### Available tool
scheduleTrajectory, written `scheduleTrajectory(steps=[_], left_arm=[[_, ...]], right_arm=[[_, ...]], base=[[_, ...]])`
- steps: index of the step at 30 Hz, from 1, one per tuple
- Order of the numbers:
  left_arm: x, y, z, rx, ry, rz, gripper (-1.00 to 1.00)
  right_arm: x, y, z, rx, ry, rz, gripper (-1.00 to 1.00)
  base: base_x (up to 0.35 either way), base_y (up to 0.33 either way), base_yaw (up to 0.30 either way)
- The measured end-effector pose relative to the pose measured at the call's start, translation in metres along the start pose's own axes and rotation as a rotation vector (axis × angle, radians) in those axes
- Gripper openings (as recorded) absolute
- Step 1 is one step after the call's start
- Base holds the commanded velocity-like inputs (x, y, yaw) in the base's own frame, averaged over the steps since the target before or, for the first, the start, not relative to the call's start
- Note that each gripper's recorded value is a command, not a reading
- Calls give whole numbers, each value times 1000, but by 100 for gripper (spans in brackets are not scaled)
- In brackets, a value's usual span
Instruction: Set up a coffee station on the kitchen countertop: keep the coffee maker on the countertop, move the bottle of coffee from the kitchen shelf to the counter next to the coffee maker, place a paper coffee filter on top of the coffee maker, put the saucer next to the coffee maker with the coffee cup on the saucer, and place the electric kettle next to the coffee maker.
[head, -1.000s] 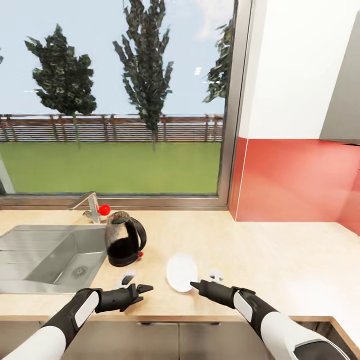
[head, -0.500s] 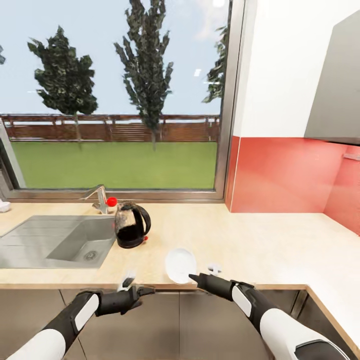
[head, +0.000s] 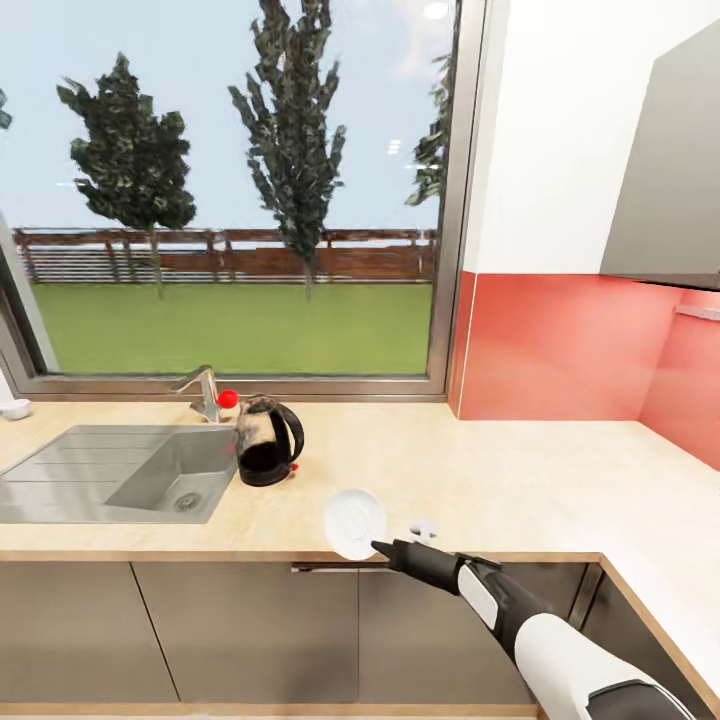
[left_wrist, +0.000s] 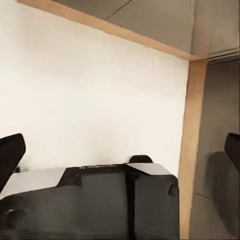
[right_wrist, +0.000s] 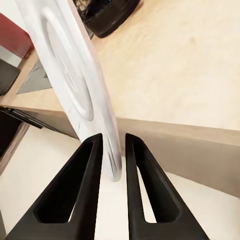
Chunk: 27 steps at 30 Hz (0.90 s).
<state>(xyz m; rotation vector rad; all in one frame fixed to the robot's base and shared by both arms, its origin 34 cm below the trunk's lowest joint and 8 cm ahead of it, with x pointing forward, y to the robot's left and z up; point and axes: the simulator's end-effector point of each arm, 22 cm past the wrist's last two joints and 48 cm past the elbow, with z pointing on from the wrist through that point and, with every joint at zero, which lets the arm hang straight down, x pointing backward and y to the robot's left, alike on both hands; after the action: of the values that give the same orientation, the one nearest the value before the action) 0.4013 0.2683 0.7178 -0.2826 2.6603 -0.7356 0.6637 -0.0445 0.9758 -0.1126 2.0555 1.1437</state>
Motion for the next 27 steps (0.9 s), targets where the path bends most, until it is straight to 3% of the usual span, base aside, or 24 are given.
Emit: scheduleTrajectory(steps=[4, 7, 8, 14, 20, 27], left_arm=[[50, 65, -8, -238, 68, 75, 100], [60, 80, -12, -298, 86, 104, 100], [62, 91, -15, -346, 86, 116, 100], [61, 96, -15, -392, 78, 124, 100], [56, 110, -18, -511, 31, 143, 100], [67, 117, -22, -536, 45, 136, 100]], right_arm=[[-16, 11, 2, -22, -26, -31, -100], [-19, 14, 2, -26, -31, -40, -100], [-22, 14, 1, -27, -35, -43, -100], [-20, 18, 5, -34, -31, -45, -100], [-3, 71, 36, -118, -16, -25, -100], [0, 77, 40, -128, -11, -19, -100]], base=[[0, 0, 0], [0, 0, 0], [0, 0, 0], [-62, 51, 0], [-125, 254, 0], [-14, 263, 0]])
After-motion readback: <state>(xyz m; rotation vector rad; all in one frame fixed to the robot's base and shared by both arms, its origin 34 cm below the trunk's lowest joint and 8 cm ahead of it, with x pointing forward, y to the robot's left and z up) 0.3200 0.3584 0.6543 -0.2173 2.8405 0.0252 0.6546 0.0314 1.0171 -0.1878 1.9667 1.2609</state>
